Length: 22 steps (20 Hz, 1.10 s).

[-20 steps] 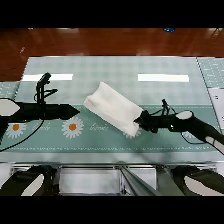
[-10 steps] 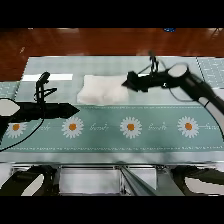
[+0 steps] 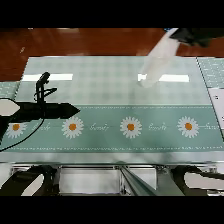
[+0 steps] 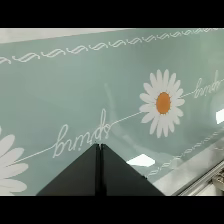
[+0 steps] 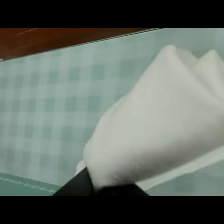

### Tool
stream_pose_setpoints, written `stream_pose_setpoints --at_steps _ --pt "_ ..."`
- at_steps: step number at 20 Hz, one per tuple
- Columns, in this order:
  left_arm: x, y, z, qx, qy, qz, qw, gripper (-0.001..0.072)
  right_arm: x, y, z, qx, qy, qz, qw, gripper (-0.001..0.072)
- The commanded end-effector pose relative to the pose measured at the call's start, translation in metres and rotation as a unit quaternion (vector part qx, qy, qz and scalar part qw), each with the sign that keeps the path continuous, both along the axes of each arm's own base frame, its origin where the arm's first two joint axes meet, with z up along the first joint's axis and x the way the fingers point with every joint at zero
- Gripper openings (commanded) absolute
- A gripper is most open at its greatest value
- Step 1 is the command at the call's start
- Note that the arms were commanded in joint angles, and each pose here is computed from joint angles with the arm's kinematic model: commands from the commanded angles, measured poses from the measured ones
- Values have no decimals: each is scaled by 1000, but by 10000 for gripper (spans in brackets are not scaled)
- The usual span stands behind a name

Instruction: Fold the shirts.

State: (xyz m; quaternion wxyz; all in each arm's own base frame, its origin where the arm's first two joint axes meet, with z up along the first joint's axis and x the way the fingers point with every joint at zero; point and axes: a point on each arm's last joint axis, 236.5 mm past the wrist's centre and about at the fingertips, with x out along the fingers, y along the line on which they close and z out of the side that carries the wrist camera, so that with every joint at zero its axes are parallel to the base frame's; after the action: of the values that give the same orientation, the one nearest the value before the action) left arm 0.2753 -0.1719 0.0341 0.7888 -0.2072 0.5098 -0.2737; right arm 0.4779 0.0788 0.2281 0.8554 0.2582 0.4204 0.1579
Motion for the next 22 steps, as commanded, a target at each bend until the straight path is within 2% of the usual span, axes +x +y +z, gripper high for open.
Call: stream_pose_setpoints --at_steps 1,7,13,20,22 --pt "-2 -5 4 -16 8 3 1000 28 -21 -85 22 0 13 -69 998 20" --pt "-2 -4 4 -15 7 3 1000 28 -80 -190 31 -7 47 -182 982 20" --pt "-3 -13 13 -34 0 -2 999 28 -145 -235 15 -45 119 -266 956 19" --pt "12 -12 16 -25 -36 9 999 28 -267 -279 -51 -42 245 -389 887 19" --pt "22 -9 17 -23 -51 24 998 28 -309 -284 -76 -27 282 -437 854 19"
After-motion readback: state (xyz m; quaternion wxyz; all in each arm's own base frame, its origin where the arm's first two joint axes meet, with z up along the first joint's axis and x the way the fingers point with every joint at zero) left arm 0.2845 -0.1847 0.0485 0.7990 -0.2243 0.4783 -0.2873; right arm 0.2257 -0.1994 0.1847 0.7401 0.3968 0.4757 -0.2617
